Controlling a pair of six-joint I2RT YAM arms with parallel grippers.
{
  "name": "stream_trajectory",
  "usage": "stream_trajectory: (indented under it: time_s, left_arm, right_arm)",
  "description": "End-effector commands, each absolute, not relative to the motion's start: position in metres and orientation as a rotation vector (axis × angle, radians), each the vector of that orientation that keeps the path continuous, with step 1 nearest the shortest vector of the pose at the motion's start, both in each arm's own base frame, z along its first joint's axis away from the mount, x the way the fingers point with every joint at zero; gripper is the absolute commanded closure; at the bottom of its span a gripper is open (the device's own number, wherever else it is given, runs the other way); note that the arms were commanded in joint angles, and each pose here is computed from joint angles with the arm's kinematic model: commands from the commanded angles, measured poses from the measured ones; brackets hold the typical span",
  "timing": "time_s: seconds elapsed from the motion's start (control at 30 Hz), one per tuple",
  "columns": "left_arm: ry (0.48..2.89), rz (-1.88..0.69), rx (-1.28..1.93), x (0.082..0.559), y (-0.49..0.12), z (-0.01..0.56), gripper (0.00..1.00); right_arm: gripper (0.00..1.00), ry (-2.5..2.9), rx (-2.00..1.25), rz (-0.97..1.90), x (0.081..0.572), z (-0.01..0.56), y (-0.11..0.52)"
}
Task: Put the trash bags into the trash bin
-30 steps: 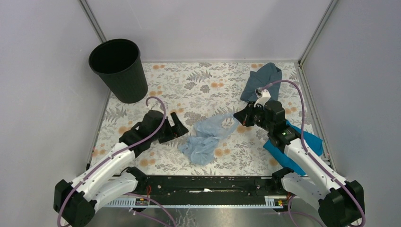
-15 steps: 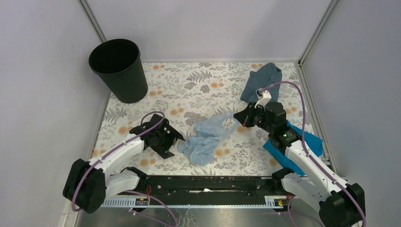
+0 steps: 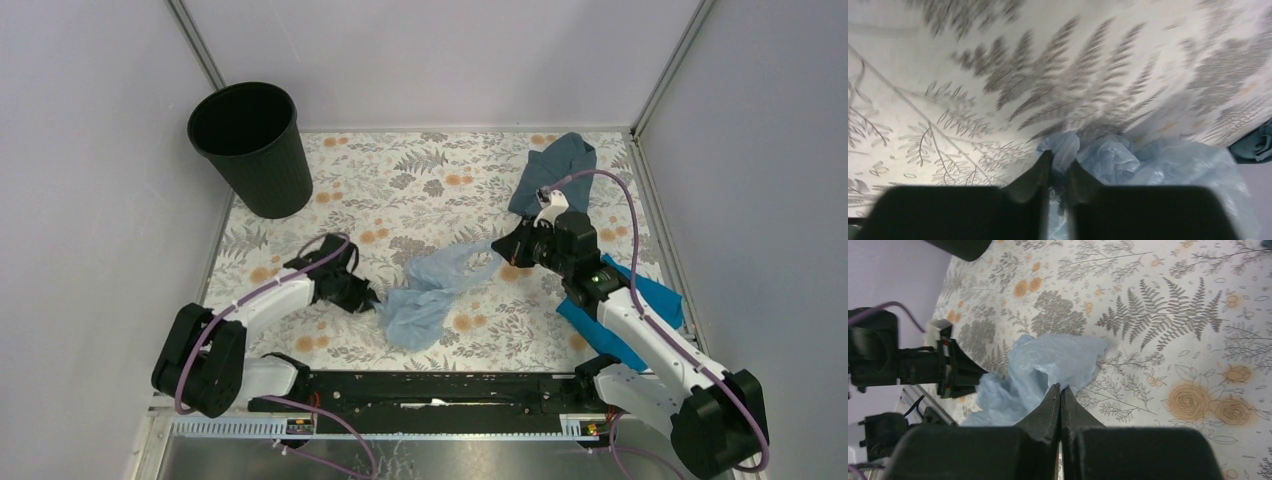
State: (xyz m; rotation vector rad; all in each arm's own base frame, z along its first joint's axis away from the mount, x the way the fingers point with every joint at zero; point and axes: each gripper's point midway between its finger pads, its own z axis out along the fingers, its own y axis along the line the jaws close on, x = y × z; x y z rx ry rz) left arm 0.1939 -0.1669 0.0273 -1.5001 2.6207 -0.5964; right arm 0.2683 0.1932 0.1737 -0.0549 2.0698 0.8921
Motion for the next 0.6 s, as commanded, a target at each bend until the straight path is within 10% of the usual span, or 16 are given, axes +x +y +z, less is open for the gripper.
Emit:
stream_trajectory:
  time_s: [0.0, 0.13, 0.23, 0.33, 0.57]
  left_arm:
    - [2.320, -0.599, -1.246, 0.295, -0.141, 0.099, 0.95]
    - [1.993, -0.847, -0.522, 0.366, -0.174, 0.271, 1.00]
    - [1.698, -0.853, -0.064, 0.333, -0.219, 0.390, 1.00]
    - [1.607, -0.688, 0.110, 0.306, -0.221, 0.403, 1.00]
    - [1.762, -0.699, 0.334, 0.280, -0.233, 0.313, 1.00]
  right_arm:
    - [1.00, 2.017, 0.010, 0.811, 0.311, 0.213, 0.190]
    - [1.00, 2.019, -0.060, 0.773, 0.348, 0.282, 0.195]
    - [1.00, 1.819, -0.165, 0.835, 0.339, 0.360, 0.201]
    - [1.00, 1.753, -0.181, 0.931, 0.318, 0.366, 0.205]
    - [1.00, 2.085, 0.053, 1.219, 0.262, 0.168, 0.218]
